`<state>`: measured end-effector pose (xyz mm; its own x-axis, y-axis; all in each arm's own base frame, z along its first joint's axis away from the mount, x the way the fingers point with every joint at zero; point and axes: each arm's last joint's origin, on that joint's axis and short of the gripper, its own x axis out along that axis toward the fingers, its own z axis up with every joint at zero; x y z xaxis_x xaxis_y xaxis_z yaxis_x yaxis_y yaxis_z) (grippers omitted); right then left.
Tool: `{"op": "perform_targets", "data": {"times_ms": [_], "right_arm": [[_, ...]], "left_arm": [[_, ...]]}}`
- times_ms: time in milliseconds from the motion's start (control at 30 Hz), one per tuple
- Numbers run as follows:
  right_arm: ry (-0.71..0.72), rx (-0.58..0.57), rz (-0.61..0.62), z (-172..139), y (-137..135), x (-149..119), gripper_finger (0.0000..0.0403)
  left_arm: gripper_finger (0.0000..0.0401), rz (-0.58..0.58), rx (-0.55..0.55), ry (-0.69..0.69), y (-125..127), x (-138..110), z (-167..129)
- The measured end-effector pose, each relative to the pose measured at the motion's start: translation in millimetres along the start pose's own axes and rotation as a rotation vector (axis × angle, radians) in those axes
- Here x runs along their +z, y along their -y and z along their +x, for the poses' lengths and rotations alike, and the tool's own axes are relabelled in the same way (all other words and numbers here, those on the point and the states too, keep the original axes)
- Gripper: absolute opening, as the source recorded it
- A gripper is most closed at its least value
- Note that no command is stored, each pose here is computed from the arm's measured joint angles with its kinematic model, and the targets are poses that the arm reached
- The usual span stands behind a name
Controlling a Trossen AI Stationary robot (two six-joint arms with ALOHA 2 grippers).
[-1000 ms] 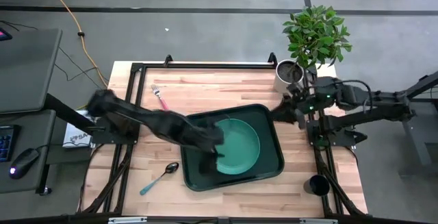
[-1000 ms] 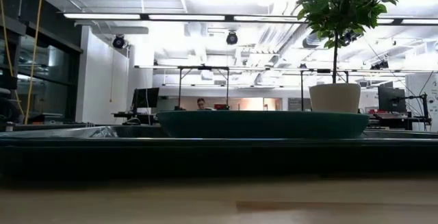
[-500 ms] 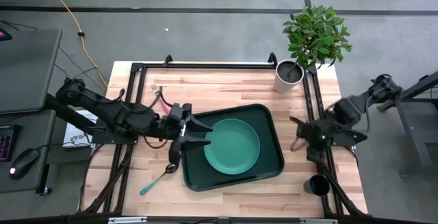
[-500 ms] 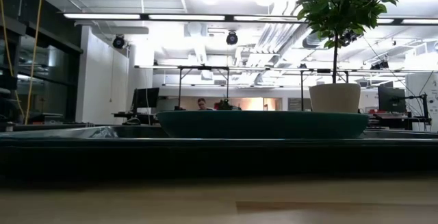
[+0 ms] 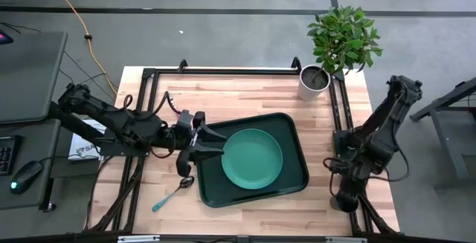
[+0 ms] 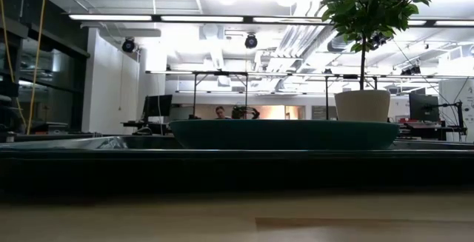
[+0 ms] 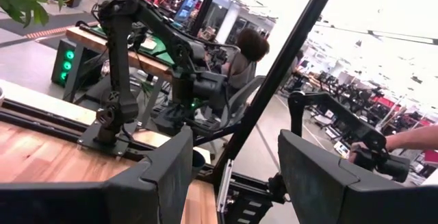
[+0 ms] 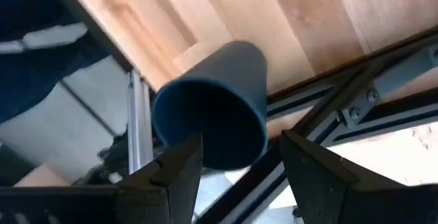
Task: Pick and place plate/cup/fork/spoon on tray
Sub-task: Put the dark blue cup on the black serving tray to the top right of the green plate
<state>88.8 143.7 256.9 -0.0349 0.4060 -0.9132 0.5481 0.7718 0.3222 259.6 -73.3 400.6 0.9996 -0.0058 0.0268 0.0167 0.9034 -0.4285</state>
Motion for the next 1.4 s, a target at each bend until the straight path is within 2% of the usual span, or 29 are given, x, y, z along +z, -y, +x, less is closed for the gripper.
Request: {"op": "perform_targets", "data": {"times_ms": [633, 767, 900, 1000, 1200, 1400], "right_arm": [[0.023, -0.237, -0.06, 59.5, -20.1, -13.4, 0.0185], [0.058, -0.246, -0.061, 65.2, -22.5, -11.4, 0.0152], [0.063, -0.246, -0.062, 65.1, -22.4, -11.3, 0.0077], [0.068, -0.217, -0.071, 58.8, -21.3, -12.2, 0.0014], [0.131, -0.039, -0.091, 23.0, -20.1, -13.4, 0.0005], [0.362, 0.212, -0.115, -39.3, -26.4, -10.4, 0.0002]], "left_arm": [[0.0199, 0.001, 0.001, -0.003, -0.2, -0.3, 0.1], [0.0199, 0.001, 0.001, -0.003, -0.2, -0.3, 0.1], [0.0199, 0.002, 0.009, 0.0, -0.4, -0.2, 0.1], [0.0199, 0.002, 0.025, 0.006, -0.9, -0.3, 0.2], [0.0199, 0.003, 0.027, 0.006, -1.1, -0.4, 0.4], [0.0199, 0.038, 0.03, 0.005, -1.2, -0.4, 0.4]]}}
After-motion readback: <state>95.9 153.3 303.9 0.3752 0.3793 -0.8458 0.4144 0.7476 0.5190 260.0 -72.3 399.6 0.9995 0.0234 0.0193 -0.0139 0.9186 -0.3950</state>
